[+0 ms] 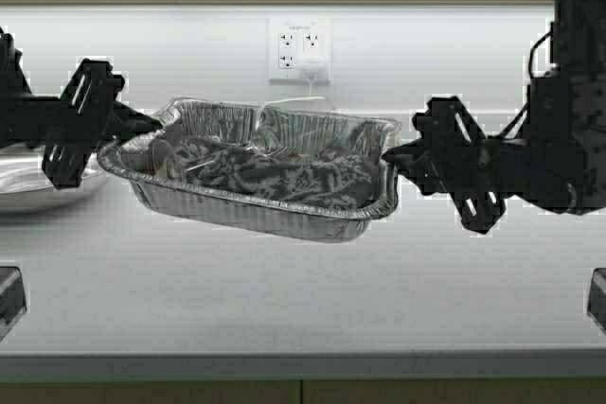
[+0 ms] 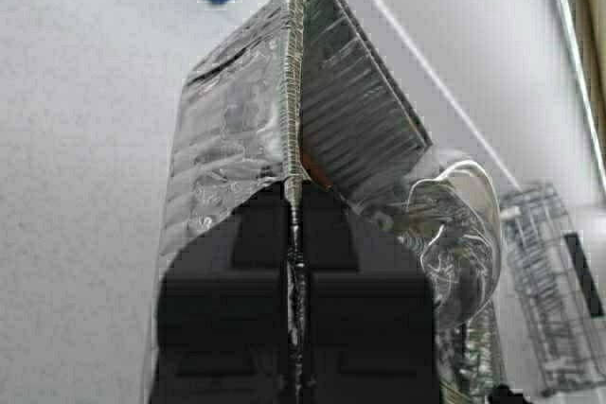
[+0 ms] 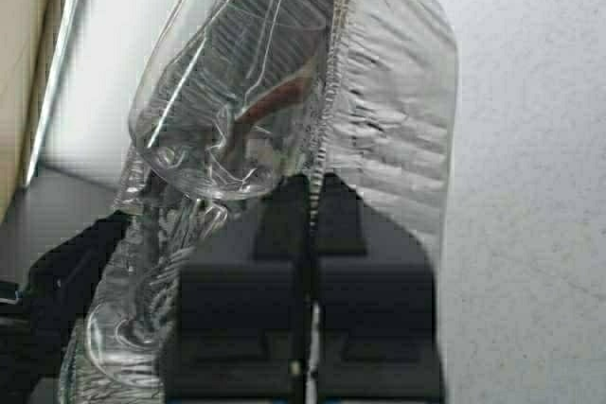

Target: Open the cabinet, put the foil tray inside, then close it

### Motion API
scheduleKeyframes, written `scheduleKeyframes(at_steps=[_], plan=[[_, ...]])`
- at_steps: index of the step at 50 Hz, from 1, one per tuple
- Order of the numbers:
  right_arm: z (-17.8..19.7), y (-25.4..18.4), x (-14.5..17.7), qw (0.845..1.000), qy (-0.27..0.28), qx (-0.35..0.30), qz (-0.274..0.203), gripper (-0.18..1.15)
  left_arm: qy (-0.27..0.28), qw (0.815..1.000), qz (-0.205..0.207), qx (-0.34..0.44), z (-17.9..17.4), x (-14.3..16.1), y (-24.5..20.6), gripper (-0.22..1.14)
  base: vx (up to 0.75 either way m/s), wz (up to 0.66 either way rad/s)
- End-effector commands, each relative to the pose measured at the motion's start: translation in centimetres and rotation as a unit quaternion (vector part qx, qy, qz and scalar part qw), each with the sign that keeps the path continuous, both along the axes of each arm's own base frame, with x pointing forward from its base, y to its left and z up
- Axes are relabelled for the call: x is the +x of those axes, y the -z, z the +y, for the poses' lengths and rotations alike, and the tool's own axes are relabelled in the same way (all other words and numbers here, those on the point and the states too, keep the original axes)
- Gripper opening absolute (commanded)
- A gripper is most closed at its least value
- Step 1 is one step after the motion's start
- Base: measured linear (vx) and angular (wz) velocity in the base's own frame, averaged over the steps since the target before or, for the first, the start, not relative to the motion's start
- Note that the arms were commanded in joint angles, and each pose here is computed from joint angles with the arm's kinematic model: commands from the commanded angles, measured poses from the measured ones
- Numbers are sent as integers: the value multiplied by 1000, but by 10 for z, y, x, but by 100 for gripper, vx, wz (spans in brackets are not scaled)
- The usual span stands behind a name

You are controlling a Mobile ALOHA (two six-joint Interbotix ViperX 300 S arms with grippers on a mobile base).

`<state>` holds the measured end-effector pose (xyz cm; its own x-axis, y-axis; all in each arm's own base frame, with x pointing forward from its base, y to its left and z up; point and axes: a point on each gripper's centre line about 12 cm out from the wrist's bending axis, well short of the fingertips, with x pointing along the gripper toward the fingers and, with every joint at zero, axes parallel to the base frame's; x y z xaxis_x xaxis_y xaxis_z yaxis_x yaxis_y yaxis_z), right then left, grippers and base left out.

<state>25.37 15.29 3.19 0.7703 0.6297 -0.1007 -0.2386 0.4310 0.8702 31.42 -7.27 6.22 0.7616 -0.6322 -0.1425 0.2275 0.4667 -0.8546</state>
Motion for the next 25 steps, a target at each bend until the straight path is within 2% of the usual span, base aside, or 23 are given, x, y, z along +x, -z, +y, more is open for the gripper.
scheduleKeyframes(at_steps=[1,15,25], plan=[[5,-32,3,999,-13,7,-32,8,0,1000,-25,10,-1,-9,-25,3,-3,1],[8,-67,8,999,-14,-8,-42,8,-1,1000,-26,6,-1,-13,-33,3,-7,3],[5,-93,7,998,-9,-27,-47,8,4,999,-50,2,-4,-20,-53,3,-9,3]])
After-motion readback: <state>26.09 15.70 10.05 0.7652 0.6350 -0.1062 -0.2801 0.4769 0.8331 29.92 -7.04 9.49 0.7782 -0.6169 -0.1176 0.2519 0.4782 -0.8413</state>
